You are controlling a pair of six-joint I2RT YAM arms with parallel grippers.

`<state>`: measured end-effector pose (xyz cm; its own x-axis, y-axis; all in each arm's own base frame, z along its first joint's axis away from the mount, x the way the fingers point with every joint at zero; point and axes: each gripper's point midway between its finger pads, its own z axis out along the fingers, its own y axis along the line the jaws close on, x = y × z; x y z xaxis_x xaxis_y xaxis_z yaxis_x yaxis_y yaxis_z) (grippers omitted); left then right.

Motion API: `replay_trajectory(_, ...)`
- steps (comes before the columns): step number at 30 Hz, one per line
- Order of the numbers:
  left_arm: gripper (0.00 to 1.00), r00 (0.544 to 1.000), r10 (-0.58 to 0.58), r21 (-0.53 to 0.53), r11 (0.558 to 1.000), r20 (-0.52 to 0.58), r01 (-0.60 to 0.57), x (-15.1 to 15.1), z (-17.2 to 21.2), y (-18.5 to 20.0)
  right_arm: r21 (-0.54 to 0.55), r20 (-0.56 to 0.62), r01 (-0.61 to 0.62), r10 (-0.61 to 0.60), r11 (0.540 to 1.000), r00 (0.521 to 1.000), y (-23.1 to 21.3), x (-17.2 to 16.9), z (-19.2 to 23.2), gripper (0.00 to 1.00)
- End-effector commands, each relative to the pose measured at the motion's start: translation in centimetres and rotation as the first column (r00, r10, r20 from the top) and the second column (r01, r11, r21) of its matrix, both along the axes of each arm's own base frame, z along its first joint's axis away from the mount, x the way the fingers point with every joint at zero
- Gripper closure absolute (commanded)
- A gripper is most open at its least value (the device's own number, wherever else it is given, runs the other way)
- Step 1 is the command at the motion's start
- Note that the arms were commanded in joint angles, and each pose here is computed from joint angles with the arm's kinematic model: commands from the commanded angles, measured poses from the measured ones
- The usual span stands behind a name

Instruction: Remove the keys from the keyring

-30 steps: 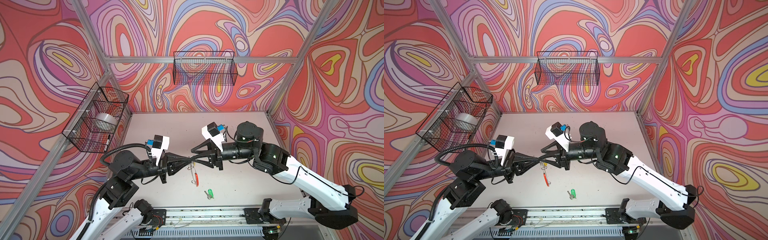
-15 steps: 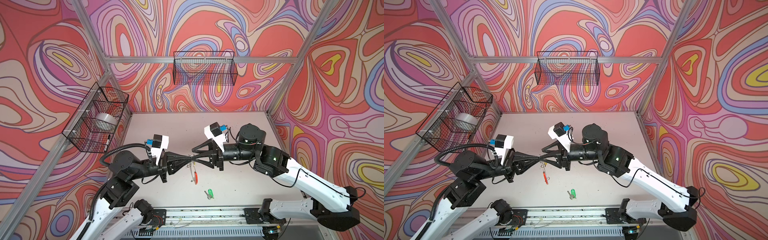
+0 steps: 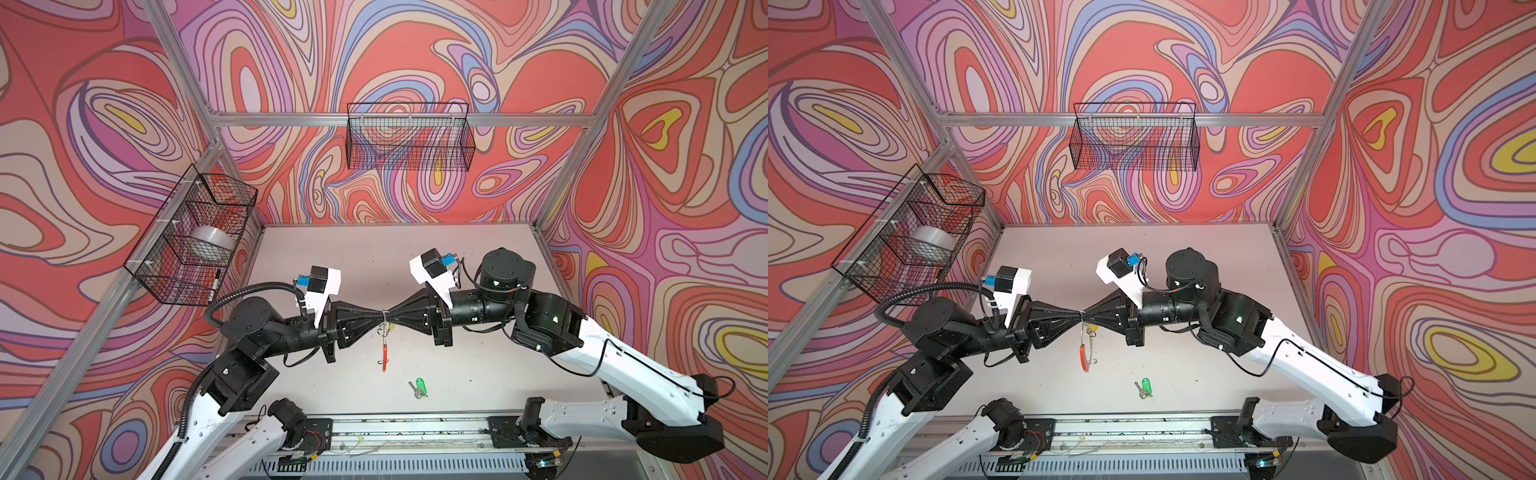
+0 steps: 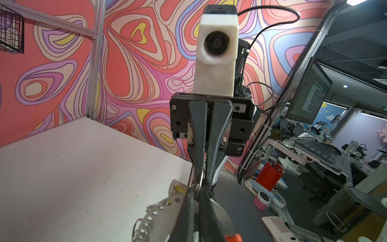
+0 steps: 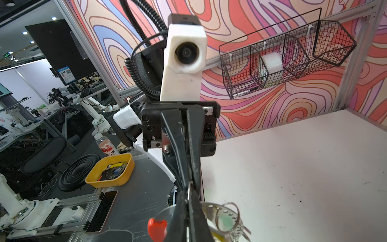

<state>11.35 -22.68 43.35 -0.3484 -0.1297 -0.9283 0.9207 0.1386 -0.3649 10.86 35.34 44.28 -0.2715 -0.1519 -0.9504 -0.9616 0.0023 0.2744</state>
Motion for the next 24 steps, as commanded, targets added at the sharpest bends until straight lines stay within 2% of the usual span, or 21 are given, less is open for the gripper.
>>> replay_trajectory(1,0.69,0.998,-0.064,0.083,0.994,-0.017,0.065,-1.4,-0.8,0.0,-0.084,0.004,-0.046,0.047,0.995,0.999,-0.5,-0.9,-0.9,1.00)
replay_trajectory(4,0.69,0.994,-0.095,0.135,0.986,-0.053,0.101,-1.8,-1.5,-0.1,-0.127,-0.004,-0.087,0.087,0.988,0.996,-0.9,-1.3,-1.2,1.00)
replay_trajectory(9,0.69,0.986,-0.151,0.137,0.978,-0.068,0.159,-2.6,-1.3,-0.3,-0.156,-0.020,-0.125,0.123,0.980,0.992,-1.5,-1.3,-0.9,1.00)
replay_trajectory(17,0.70,0.990,-0.124,0.129,0.983,-0.067,0.132,-1.9,-1.0,-0.5,-0.148,-0.042,-0.164,0.159,0.975,0.986,-1.4,-1.4,-0.5,1.00)
replay_trajectory(24,0.71,0.986,-0.149,0.107,0.982,-0.070,0.156,-1.7,-0.2,-0.9,-0.144,-0.052,-0.185,0.179,0.972,0.982,-0.8,-1.3,-0.6,1.00)
